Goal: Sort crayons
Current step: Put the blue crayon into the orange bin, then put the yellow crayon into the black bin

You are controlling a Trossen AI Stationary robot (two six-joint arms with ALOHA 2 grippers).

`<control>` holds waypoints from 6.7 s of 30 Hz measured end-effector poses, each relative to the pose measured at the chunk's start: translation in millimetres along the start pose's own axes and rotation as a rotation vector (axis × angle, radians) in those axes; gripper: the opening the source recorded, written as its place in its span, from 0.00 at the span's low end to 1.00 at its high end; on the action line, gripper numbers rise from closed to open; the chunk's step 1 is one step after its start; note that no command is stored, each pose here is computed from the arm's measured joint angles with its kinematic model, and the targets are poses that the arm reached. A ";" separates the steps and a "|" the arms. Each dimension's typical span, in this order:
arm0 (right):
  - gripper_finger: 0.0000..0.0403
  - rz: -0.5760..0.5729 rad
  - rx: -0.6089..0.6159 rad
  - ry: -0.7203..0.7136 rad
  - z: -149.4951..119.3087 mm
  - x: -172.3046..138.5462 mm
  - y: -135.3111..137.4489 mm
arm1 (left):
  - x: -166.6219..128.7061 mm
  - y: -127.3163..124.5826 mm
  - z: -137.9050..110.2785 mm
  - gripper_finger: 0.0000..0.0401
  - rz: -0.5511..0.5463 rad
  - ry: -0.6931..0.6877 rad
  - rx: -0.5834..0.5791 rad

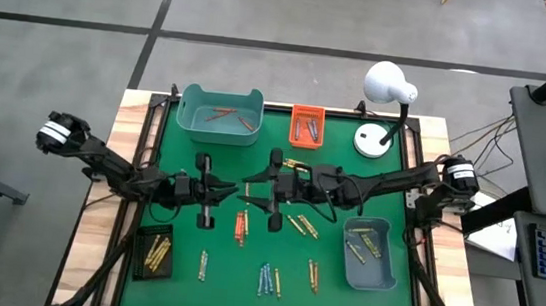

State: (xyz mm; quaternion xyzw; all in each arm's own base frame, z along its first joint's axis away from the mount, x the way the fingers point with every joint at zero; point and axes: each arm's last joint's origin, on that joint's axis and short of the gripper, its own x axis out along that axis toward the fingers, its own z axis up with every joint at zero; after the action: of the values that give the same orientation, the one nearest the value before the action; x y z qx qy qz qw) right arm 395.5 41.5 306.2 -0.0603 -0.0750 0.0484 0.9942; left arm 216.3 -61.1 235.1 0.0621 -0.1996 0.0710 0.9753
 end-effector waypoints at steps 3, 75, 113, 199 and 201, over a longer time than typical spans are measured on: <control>0.46 0.000 -0.021 -0.010 1.2 2.8 -0.3 | 0.1 0.5 -2.0 0.00 0.023 0.009 -0.003; 0.39 -1.000 0.458 0.946 -76.9 -73.7 -207.0 | -2.9 10.7 -17.8 0.33 0.422 0.222 -0.082; 0.36 -0.622 0.272 0.911 12.1 -65.2 -95.0 | 84.9 8.9 -125.4 0.32 0.969 1.317 -0.296; 0.35 -0.541 0.243 0.898 -38.8 -67.2 -63.4 | -87.5 -79.7 47.5 0.00 0.536 2.031 -0.937; 0.35 -0.541 0.243 0.898 -38.8 -67.2 -63.4 | -92.7 -81.2 44.6 0.00 0.618 2.052 -0.894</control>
State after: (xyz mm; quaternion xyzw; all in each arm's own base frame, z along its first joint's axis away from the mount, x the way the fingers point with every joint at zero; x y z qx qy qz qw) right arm 340.9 -32.6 266.6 0.0620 0.3508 -0.2318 0.9052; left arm 128.2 -158.1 231.3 -0.4261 0.6709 0.2462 0.5547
